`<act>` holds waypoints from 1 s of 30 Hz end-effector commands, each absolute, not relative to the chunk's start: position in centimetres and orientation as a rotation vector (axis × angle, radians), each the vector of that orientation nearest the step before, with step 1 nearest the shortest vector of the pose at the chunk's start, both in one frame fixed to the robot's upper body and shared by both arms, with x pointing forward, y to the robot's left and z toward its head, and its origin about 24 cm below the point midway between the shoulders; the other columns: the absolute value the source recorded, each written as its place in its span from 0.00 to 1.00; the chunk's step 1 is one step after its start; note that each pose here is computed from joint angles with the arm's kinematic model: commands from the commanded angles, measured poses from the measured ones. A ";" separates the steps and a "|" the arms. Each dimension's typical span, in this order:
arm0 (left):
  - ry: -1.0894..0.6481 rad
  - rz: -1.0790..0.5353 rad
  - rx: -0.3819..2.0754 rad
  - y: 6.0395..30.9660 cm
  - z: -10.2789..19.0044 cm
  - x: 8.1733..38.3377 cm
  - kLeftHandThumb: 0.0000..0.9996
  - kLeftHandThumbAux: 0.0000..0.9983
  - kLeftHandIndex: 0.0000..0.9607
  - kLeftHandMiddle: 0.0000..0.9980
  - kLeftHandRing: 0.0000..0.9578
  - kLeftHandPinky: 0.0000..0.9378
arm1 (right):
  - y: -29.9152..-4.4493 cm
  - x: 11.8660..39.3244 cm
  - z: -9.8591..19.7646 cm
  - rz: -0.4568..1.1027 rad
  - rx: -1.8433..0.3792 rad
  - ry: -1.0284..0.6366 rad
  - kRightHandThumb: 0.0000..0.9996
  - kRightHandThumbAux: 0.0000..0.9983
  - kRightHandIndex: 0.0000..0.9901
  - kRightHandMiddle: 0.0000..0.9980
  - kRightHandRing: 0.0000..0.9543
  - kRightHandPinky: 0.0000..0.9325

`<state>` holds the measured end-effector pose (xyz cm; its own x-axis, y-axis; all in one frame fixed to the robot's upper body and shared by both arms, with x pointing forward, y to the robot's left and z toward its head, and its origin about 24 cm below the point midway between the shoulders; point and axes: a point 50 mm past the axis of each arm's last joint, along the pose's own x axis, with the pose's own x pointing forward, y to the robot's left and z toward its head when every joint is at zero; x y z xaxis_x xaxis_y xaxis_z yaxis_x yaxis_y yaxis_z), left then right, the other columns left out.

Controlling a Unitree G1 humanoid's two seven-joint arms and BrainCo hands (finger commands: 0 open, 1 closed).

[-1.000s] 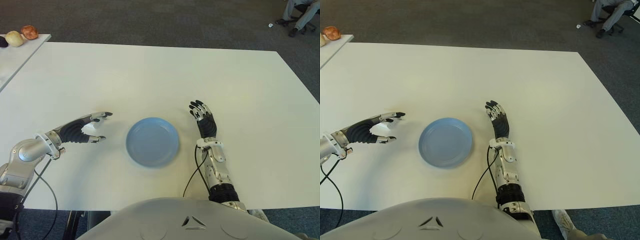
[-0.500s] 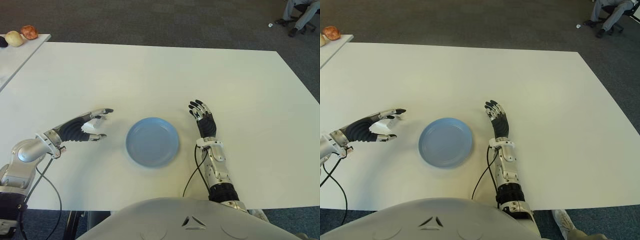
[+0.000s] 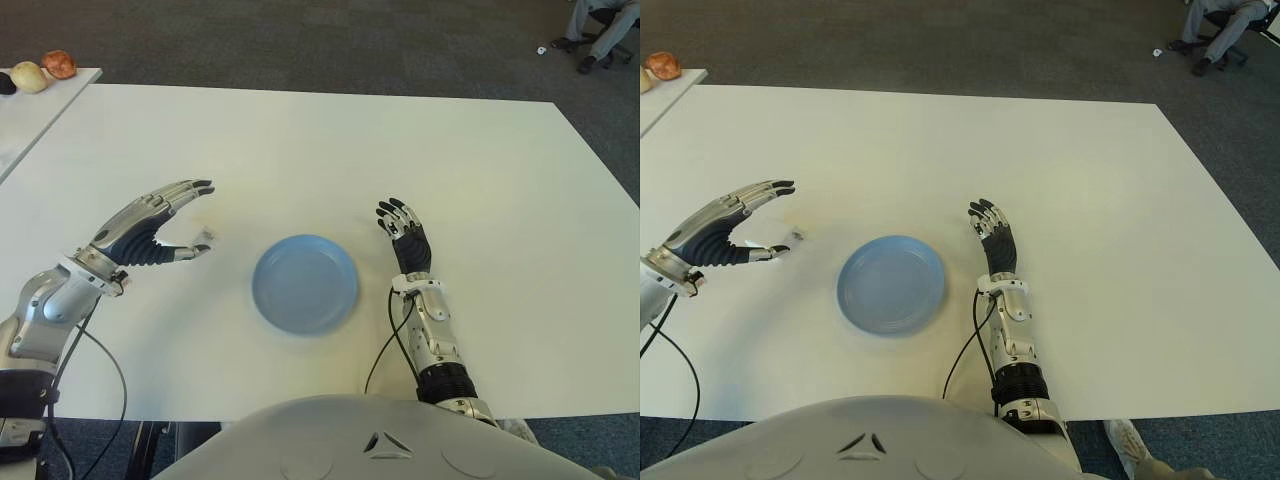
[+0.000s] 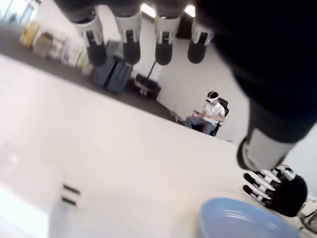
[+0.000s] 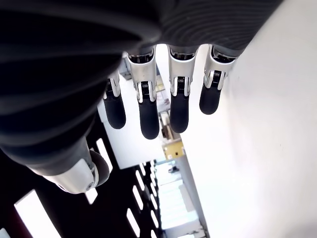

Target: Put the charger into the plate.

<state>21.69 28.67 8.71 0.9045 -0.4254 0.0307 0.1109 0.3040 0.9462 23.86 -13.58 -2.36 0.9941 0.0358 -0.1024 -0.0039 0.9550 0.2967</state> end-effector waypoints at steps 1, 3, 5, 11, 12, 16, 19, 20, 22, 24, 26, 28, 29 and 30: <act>-0.313 -0.330 1.316 29.9 8.5 22.8 0.36 0.52 0.00 0.00 0.00 0.00 | -12.9 21.9 -5.3 0.002 0.335 0.272 0.00 0.67 0.19 0.25 0.21 0.18; -0.314 -0.323 1.330 30.2 8.4 23.1 0.35 0.51 0.00 0.00 0.00 0.00 | -12.9 21.9 -5.3 0.003 0.335 0.272 0.00 0.67 0.19 0.25 0.21 0.18; -0.289 -0.303 1.357 30.9 7.8 23.7 0.35 0.50 0.00 0.00 0.00 0.00 | -13.0 21.9 -5.3 0.005 0.336 0.273 0.00 0.67 0.19 0.25 0.21 0.18; -0.241 -0.234 1.421 32.1 6.5 24.6 0.27 0.44 0.00 0.00 0.00 0.00 | -13.0 21.9 -5.3 0.008 0.340 0.274 0.01 0.67 0.19 0.25 0.22 0.19; -0.229 -0.219 1.428 32.3 6.2 24.7 0.26 0.43 0.00 0.00 0.00 0.00 | -13.0 21.9 -5.3 0.008 0.340 0.273 0.02 0.68 0.19 0.26 0.22 0.19; -0.201 -0.176 1.448 32.8 5.5 24.6 0.25 0.42 0.00 0.00 0.00 0.01 | -13.0 21.9 -5.3 0.008 0.340 0.273 0.02 0.68 0.20 0.26 0.22 0.19; -0.169 -0.151 1.466 33.1 4.5 24.4 0.25 0.42 0.00 0.00 0.00 0.01 | -13.1 21.8 -5.3 0.007 0.341 0.273 0.02 0.68 0.20 0.26 0.22 0.19; -0.163 -0.145 1.471 33.2 4.2 24.3 0.25 0.42 0.00 0.00 0.00 0.01 | -13.1 21.8 -5.3 0.007 0.342 0.273 0.02 0.68 0.20 0.26 0.22 0.18; -0.157 -0.135 1.480 33.2 3.8 24.3 0.25 0.41 0.00 0.00 0.00 0.01 | -13.1 21.9 -5.3 0.007 0.342 0.273 0.01 0.68 0.20 0.26 0.22 0.18; -0.145 -0.125 1.493 33.2 3.3 24.2 0.25 0.41 0.00 0.00 0.00 0.00 | -13.2 21.9 -5.3 0.009 0.344 0.272 0.01 0.68 0.20 0.26 0.22 0.18; -0.129 -0.116 1.511 33.3 2.7 24.2 0.24 0.41 0.00 0.00 0.00 0.00 | -13.2 21.9 -5.3 0.012 0.344 0.272 0.01 0.68 0.20 0.26 0.22 0.18; -0.123 -0.110 1.524 33.4 2.5 24.1 0.23 0.42 0.00 0.00 0.00 0.00 | -13.2 21.9 -5.3 0.014 0.345 0.272 0.01 0.68 0.20 0.26 0.22 0.18; -0.117 -0.110 1.532 33.4 2.3 24.1 0.23 0.42 0.00 0.00 0.00 0.00 | -13.2 21.9 -5.3 0.014 0.346 0.272 0.01 0.68 0.20 0.26 0.22 0.18; -0.114 -0.110 1.538 33.4 2.2 24.1 0.22 0.42 0.00 0.00 0.00 0.00 | -13.2 21.9 -5.3 0.014 0.346 0.272 0.01 0.68 0.20 0.26 0.22 0.18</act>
<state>23.83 33.89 2.79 0.9909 -0.1337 0.0139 -0.0071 0.0510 0.9987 23.87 -13.77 -2.38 0.9940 0.0555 -0.0947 -0.0244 0.9529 0.3024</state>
